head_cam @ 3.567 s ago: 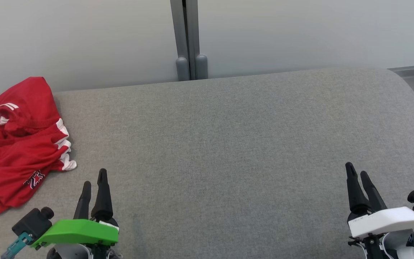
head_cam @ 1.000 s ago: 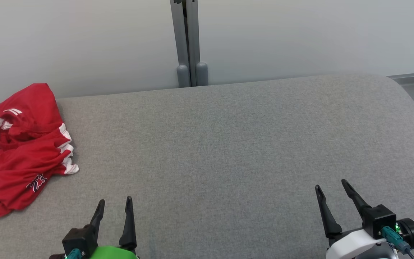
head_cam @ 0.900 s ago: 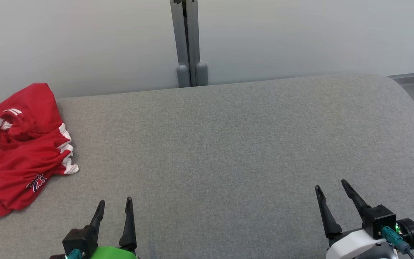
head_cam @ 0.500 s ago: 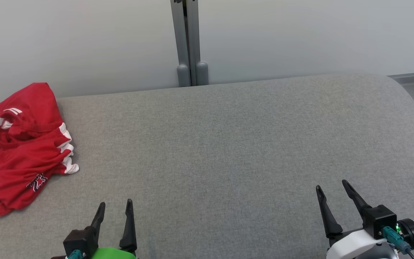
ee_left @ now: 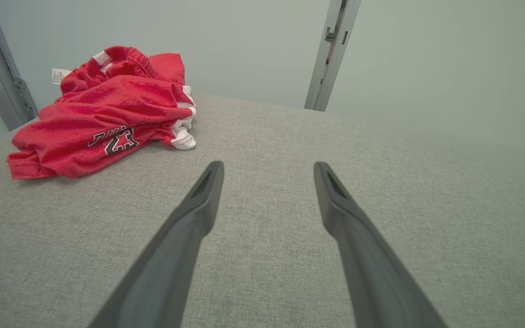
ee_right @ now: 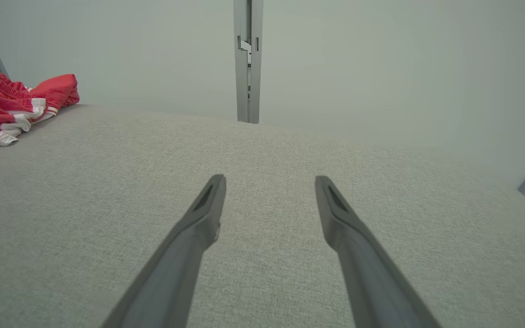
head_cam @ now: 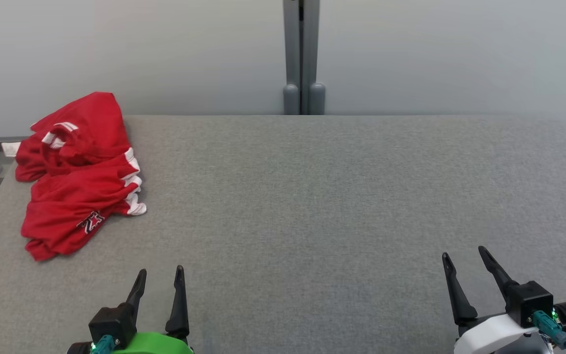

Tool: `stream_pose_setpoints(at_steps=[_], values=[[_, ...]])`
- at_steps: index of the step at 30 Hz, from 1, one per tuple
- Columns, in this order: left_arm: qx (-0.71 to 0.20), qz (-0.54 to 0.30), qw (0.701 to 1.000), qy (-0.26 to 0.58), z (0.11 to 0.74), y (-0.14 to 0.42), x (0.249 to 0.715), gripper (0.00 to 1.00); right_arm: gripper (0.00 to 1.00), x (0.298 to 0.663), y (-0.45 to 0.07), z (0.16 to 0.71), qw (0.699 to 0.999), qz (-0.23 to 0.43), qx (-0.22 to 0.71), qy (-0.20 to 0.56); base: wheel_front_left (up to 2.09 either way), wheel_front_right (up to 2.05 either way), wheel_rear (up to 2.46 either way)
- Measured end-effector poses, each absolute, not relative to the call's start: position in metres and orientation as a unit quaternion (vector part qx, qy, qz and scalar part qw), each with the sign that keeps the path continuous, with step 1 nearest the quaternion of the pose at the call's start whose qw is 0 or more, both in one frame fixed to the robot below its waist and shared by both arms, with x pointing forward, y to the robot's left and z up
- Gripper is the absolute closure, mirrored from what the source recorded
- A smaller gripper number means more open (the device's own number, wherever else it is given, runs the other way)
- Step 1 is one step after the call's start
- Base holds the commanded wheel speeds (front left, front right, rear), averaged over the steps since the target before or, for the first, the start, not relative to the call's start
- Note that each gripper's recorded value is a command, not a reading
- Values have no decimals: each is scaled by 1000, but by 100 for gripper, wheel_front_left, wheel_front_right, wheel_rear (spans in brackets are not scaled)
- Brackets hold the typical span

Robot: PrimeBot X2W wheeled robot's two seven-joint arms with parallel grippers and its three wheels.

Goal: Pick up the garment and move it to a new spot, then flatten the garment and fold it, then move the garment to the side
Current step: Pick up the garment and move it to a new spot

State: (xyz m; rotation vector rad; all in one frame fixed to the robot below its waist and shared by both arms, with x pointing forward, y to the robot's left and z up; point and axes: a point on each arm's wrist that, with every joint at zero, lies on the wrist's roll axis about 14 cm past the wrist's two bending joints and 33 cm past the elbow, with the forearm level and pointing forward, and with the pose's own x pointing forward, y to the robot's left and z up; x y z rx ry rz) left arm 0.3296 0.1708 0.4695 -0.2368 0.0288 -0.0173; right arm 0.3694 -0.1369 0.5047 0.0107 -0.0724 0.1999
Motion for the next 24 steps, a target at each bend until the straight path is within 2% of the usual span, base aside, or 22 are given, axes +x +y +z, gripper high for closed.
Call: stream_pose_setpoints(at_steps=[16,24], values=[[-116,139,983,-5,468,255,268,0,0,392,-31,504,968,247,19,-29,0,0,0],[-117,164,979,-7,467,267,254,0,0,392,-11,503,961,274,20,-27,0,0,0]])
